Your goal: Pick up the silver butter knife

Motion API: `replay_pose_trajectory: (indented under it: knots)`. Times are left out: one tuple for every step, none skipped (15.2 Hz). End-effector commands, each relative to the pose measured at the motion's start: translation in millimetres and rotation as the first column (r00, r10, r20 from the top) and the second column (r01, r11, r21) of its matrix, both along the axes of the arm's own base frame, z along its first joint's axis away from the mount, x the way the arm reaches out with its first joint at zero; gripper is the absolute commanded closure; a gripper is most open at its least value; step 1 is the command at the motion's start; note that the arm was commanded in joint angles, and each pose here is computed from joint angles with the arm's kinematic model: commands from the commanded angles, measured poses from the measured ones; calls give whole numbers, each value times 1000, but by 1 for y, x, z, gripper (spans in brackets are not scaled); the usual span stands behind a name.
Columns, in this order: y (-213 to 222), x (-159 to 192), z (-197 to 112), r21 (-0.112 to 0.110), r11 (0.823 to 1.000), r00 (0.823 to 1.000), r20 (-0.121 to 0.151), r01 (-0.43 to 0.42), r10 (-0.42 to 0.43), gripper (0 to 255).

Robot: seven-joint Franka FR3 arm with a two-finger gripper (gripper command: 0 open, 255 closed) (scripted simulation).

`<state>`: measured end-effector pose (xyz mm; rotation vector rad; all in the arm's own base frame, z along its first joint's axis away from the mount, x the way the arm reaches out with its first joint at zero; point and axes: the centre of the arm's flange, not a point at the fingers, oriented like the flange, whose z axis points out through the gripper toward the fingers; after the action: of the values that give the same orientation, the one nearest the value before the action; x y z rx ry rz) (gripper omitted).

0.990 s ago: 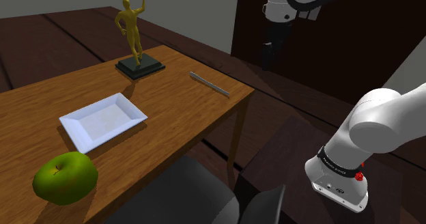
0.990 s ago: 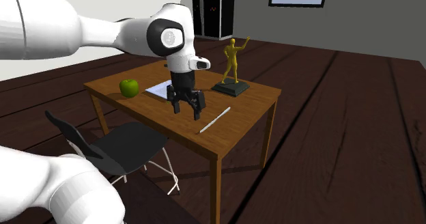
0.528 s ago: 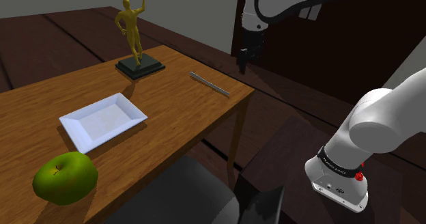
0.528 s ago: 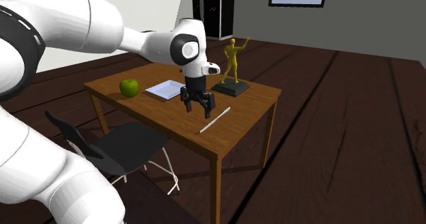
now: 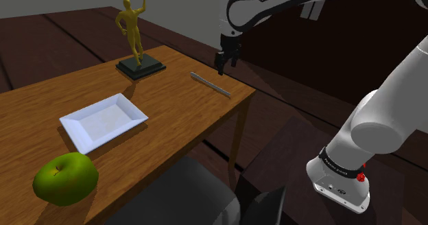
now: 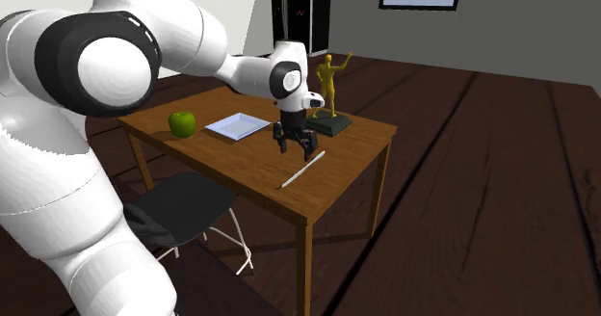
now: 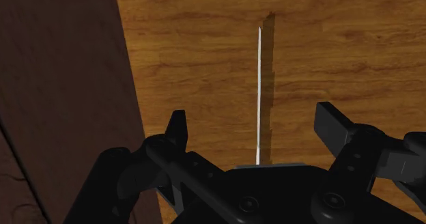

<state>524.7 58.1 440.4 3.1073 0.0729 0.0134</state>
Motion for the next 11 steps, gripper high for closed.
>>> replay_pose_trajectory:
  knots:
    - [4, 24, -11, 7, 1000, 1000, 10, 1, -1, 0]
    - [6, 35, -15, 11, 1000, 1000, 15, 2, -2, 0]
    - [9, 47, -20, 15, 1000, 1000, 19, 2, -3, 0]
    - [11, 58, -24, 18, 1000, 1000, 24, 3, -3, 0]
    - [13, 69, -29, 22, 1000, 1000, 29, 3, -4, 0]
    - [16, 81, -33, 25, 1000, 999, 33, 4, -4, 0]
    - [18, 92, -37, 29, 1000, 999, 38, 4, -5, 0]
    - [20, 104, -41, 32, 999, 999, 42, 4, -6, 0]
    - [20, 105, -42, 33, 999, 999, 43, 5, -6, 0]
    - [20, 105, -47, 33, 999, 999, 43, 5, -6, 0]
    - [20, 105, -52, 33, 999, 999, 43, 5, -6, 0]
